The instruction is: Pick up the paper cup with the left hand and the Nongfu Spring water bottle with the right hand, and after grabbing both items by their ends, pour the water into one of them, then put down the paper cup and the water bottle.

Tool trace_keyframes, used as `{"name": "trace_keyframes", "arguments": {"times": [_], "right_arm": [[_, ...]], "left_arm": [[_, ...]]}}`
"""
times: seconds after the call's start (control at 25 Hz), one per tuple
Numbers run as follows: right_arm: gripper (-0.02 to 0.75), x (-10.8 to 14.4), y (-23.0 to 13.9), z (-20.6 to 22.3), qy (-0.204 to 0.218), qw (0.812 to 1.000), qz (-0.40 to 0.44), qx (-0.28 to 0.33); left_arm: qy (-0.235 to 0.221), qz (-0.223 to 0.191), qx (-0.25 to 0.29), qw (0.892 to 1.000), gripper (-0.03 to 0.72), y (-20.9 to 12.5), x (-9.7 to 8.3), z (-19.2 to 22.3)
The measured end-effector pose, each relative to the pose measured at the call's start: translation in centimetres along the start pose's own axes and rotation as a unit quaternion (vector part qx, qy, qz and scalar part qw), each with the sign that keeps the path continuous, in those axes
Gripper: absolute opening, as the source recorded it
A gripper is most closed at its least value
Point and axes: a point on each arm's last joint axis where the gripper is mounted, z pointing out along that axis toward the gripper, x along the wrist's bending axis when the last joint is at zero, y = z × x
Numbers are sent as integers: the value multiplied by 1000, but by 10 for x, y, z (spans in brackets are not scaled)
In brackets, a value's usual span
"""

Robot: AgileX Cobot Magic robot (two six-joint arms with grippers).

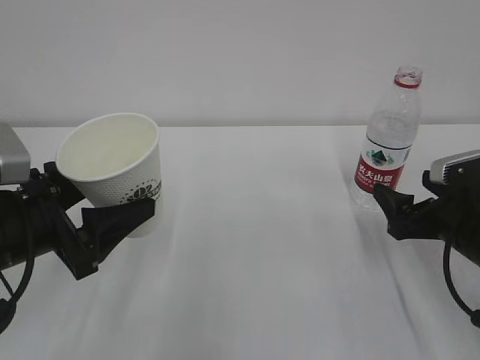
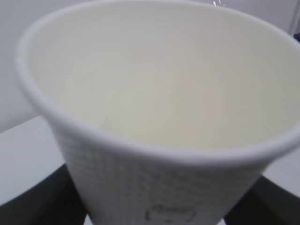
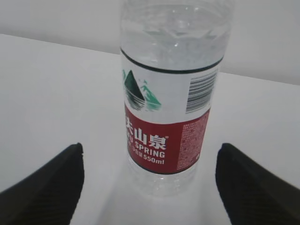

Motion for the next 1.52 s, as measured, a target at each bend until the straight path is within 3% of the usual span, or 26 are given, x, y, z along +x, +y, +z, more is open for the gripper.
{"name": "trace_keyframes", "arguments": {"times": [0.44, 1.52], "right_arm": [[663, -6, 6, 25, -7, 1000, -3, -23], [652, -16, 5, 77, -7, 1000, -11, -10]], "left_arm": [[-2, 1, 1, 1000, 564, 0, 0, 0], [-1, 2, 4, 1000, 564, -1, 0, 0]]}}
